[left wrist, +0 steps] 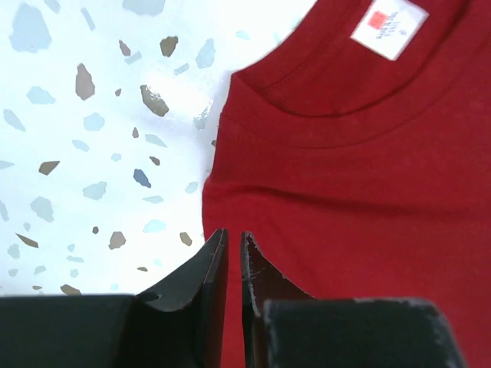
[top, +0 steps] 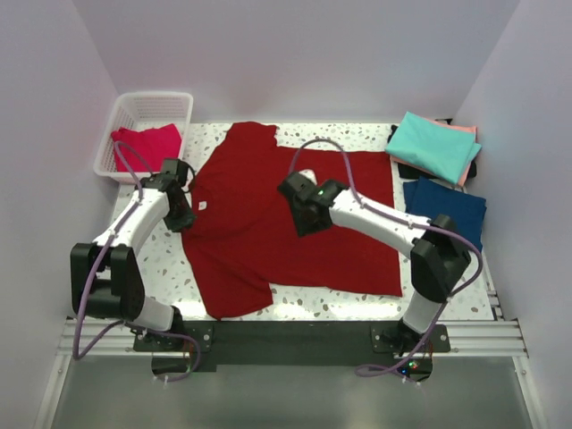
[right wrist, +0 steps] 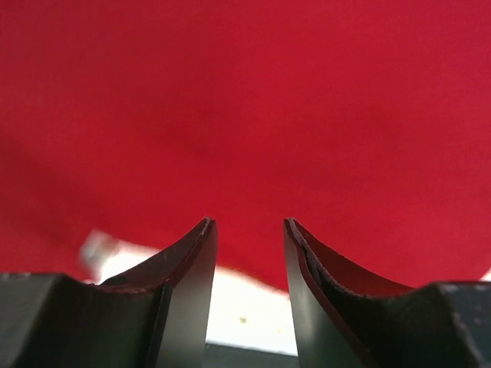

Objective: Fold and stack the t-shirts
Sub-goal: Flatten the tshirt out

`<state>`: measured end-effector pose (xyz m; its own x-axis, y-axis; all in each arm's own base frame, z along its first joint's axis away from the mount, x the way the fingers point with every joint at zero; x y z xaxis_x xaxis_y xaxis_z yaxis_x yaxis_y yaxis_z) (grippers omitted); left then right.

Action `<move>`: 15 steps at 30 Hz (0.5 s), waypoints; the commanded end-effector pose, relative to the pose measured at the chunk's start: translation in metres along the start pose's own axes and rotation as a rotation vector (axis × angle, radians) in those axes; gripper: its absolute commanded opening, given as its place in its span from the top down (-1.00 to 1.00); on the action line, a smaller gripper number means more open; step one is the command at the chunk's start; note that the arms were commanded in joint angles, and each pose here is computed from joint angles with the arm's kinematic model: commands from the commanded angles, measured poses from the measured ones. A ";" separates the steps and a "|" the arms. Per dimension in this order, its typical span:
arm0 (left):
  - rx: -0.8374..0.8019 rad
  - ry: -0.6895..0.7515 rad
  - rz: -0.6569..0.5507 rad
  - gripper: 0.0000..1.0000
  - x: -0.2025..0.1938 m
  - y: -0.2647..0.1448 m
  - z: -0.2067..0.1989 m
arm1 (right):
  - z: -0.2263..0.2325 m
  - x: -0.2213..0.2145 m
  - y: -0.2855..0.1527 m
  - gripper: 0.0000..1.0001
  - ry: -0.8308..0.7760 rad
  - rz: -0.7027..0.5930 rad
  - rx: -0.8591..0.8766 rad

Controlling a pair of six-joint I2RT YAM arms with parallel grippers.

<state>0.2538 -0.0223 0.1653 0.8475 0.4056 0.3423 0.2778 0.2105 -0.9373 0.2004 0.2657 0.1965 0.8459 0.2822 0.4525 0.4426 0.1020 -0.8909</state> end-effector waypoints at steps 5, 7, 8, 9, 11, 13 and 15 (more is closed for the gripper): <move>-0.100 0.102 -0.029 0.60 -0.015 -0.016 -0.002 | -0.071 0.056 0.053 0.10 0.185 0.009 -0.131; -0.104 0.140 -0.008 0.61 -0.027 -0.016 -0.006 | -0.088 0.055 0.061 0.08 0.214 0.033 -0.154; -0.097 0.159 0.016 0.61 -0.037 -0.012 -0.007 | -0.093 0.054 0.064 0.04 0.226 0.036 -0.152; -0.093 0.176 0.020 0.61 -0.044 -0.012 -0.008 | -0.104 0.049 0.068 0.02 0.252 0.062 -0.144; -0.090 0.215 0.046 0.61 -0.064 -0.009 -0.015 | -0.119 0.047 0.073 -0.02 0.296 0.070 -0.135; -0.093 0.230 0.069 0.61 -0.077 -0.007 -0.019 | -0.125 0.039 0.076 -0.03 0.304 0.091 -0.128; -0.067 0.243 0.089 0.62 -0.087 -0.001 -0.018 | -0.130 0.035 0.080 -0.04 0.310 0.098 -0.132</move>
<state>0.2006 -0.0667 0.1416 0.9502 0.1860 0.2499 0.2311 0.1170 -0.9659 0.3039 0.1682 0.1398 0.9378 -0.0096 0.3470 0.3447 -0.0918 -0.9342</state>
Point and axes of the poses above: each gripper's point midway between its finger pads, its own y axis out along the fingers, its own z axis along the line the jaws close on, x = y × z, the point moved 10 cm from there along -y, back along the fingers, and after that the axes turned 3 degrees about y, right-handed, at the moved point
